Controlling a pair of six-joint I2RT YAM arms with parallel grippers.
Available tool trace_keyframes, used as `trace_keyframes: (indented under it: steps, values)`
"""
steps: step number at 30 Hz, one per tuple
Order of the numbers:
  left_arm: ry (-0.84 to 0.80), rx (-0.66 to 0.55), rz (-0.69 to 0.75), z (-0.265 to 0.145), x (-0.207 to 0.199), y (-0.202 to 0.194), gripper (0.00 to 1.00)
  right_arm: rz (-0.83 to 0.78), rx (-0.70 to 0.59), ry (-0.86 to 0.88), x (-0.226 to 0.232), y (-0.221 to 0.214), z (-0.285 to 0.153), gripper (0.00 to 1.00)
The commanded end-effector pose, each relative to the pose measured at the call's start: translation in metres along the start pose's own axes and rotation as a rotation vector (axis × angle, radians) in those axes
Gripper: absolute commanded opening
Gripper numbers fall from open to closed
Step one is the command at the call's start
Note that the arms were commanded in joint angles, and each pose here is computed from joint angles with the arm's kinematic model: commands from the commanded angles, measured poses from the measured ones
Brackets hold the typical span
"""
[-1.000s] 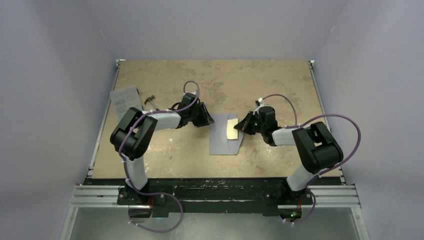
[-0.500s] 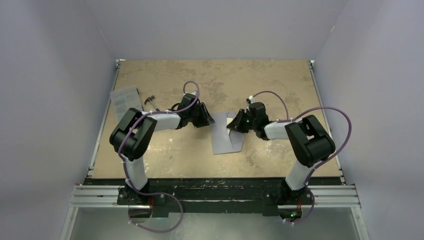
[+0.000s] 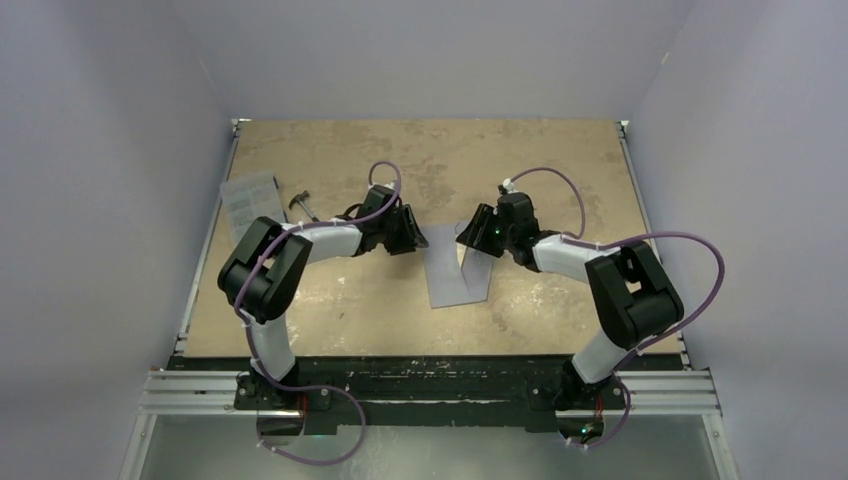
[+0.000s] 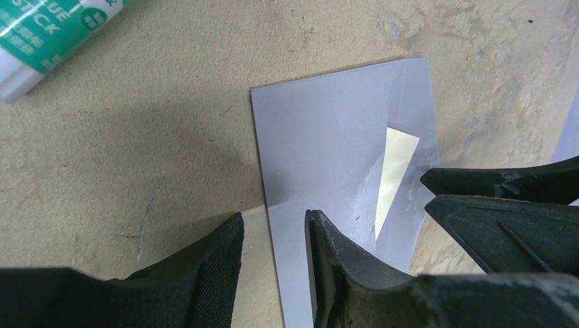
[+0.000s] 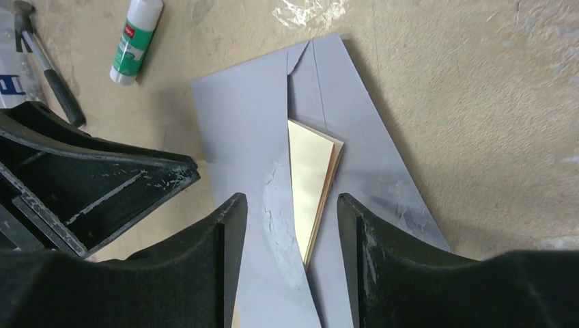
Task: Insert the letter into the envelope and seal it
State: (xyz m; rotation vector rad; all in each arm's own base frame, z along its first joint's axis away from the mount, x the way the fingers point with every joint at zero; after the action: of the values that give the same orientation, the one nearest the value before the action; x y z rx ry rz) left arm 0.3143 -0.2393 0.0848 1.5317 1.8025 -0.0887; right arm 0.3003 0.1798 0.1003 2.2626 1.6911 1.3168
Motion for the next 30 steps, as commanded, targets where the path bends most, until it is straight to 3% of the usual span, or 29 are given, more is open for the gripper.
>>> trace_keyframes:
  steps: [1,7,12,22,27,30]
  values:
    - [0.119,0.022,0.031,0.004,0.015,-0.003,0.39,-0.010,-0.020,-0.029,0.005,0.010,0.005,0.52]
    - [0.139,0.025,0.036,0.012,0.014,0.002,0.42,-0.016,0.020,-0.082,0.003,0.014,0.027,0.35]
    - [0.150,0.044,0.030,0.021,0.014,0.003,0.41,-0.025,0.010,-0.124,0.001,0.019,0.032,0.27]
    - [0.110,0.071,0.091,0.040,0.008,0.012,0.37,-0.121,0.038,0.026,0.010,0.018,0.049,0.11]
    - [0.087,0.087,0.123,0.044,0.006,0.013,0.37,-0.143,0.061,0.059,0.014,0.019,0.050,0.12]
    - [0.095,0.085,0.129,0.042,0.006,0.014,0.37,-0.135,0.034,0.036,0.017,0.025,0.040,0.23]
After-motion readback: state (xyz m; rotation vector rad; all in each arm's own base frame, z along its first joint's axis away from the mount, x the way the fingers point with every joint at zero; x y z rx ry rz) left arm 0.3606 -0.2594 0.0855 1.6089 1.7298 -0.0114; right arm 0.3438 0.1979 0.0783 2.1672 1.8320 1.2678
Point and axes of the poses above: each gripper's point midway between its finger pads, its own z axis out along the fingers, its own x axis along the line the jaws close on, y = z × x, the point moved 8 cm from there along -z, back along the fingers, and after that the axes turned 2 degrees about z, right-handed, at the moved point
